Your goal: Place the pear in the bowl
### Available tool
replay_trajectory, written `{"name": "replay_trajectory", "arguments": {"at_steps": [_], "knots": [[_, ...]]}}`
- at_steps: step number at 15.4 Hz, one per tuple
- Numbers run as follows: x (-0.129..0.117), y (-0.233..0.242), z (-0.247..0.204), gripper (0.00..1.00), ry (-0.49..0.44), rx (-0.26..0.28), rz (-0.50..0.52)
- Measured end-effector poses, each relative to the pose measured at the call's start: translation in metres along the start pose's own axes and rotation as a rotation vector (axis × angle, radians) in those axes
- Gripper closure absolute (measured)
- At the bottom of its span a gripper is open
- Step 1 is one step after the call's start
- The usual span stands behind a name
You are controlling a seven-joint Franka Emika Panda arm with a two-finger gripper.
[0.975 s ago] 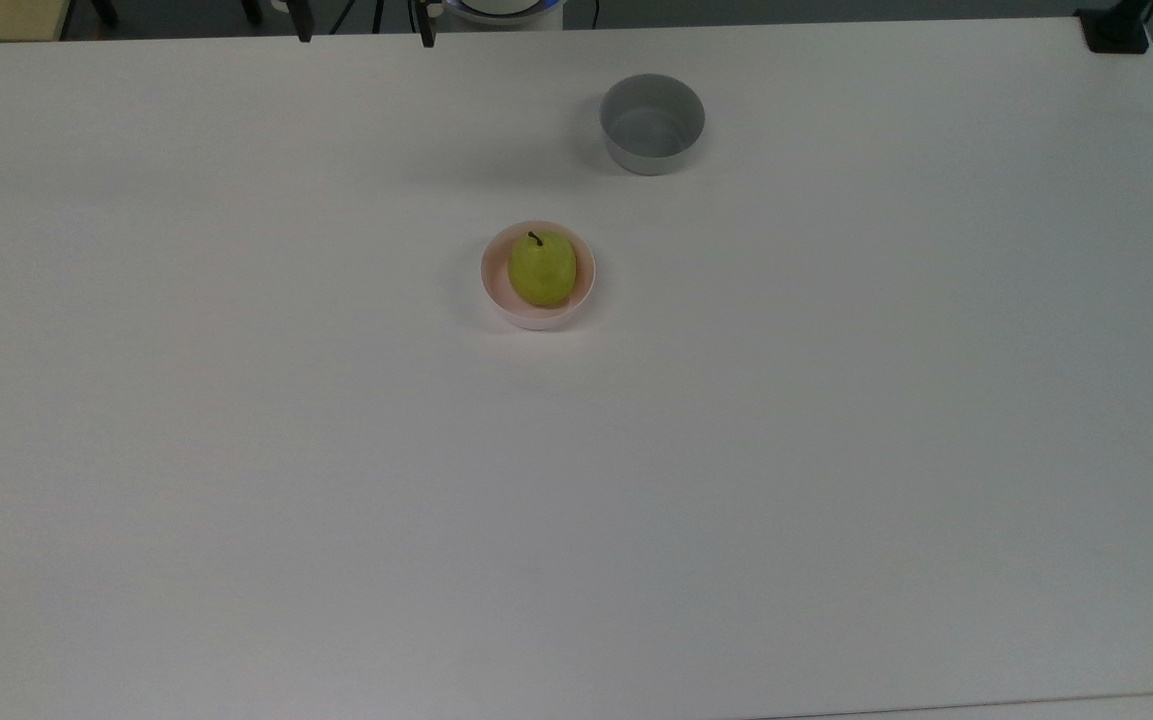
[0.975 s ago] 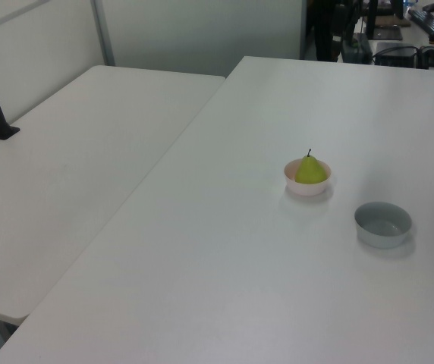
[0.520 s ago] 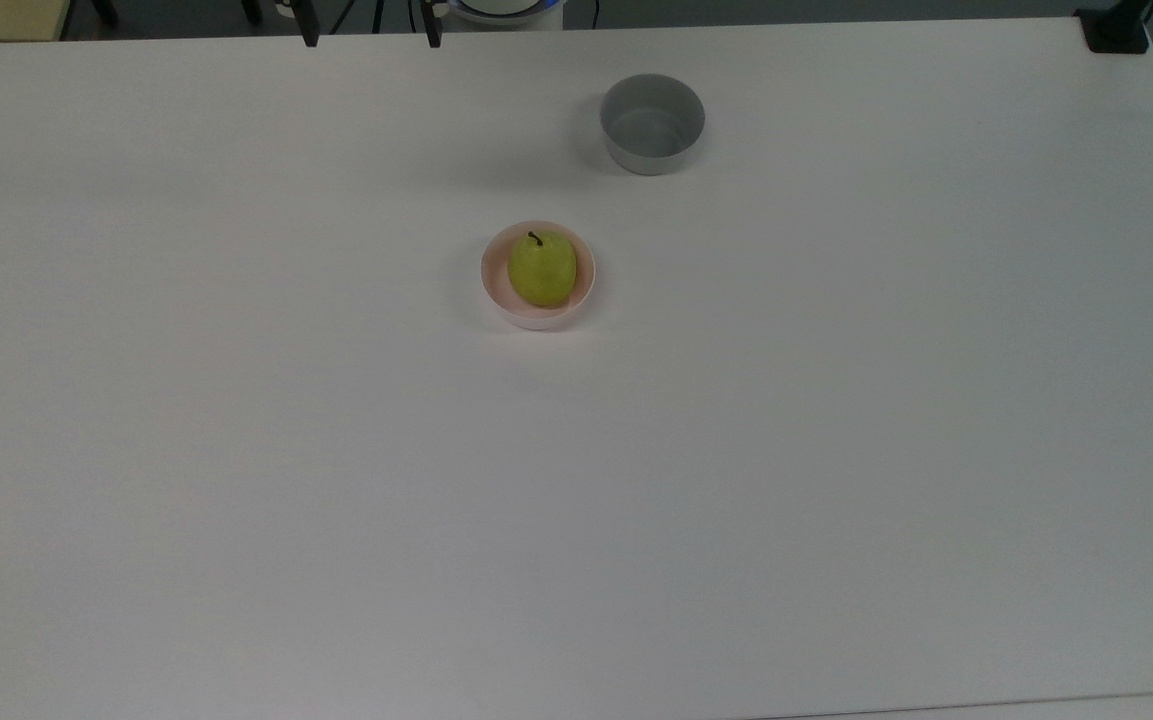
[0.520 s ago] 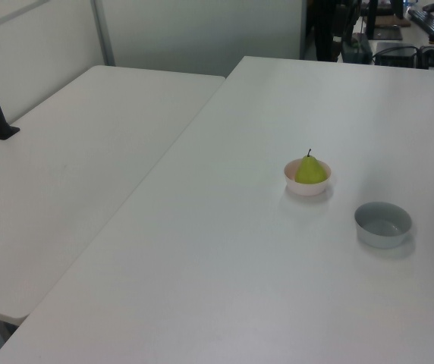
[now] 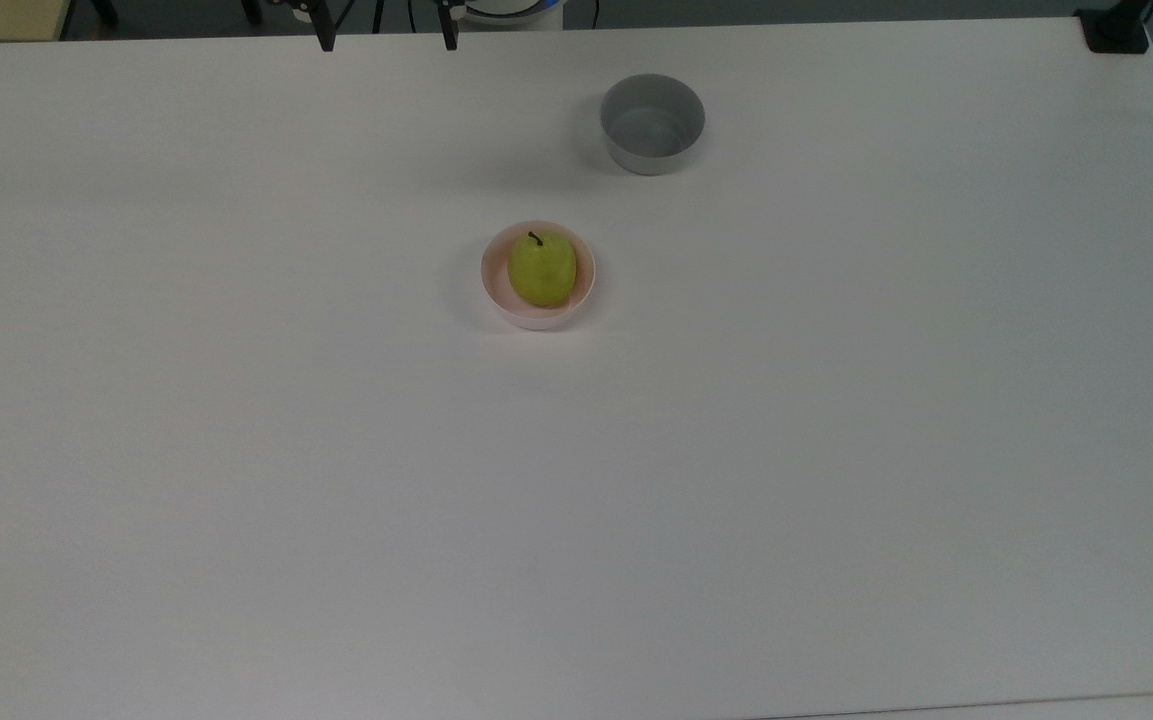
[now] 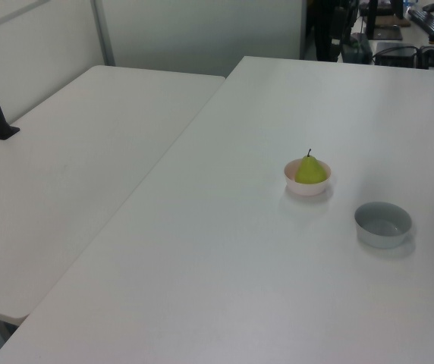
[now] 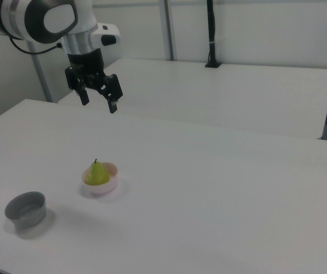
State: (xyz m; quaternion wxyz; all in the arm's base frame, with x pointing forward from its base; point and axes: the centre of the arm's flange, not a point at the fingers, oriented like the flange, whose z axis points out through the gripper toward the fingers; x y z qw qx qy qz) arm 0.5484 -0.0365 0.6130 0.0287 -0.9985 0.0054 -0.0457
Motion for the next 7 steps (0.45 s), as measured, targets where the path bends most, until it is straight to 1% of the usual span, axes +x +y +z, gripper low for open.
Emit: {"name": "replay_trajectory", "arguments": {"at_steps": [7], "knots": [[0.0029, 0.0012, 0.0075, 0.0, -0.013, 0.002, 0.002]]}}
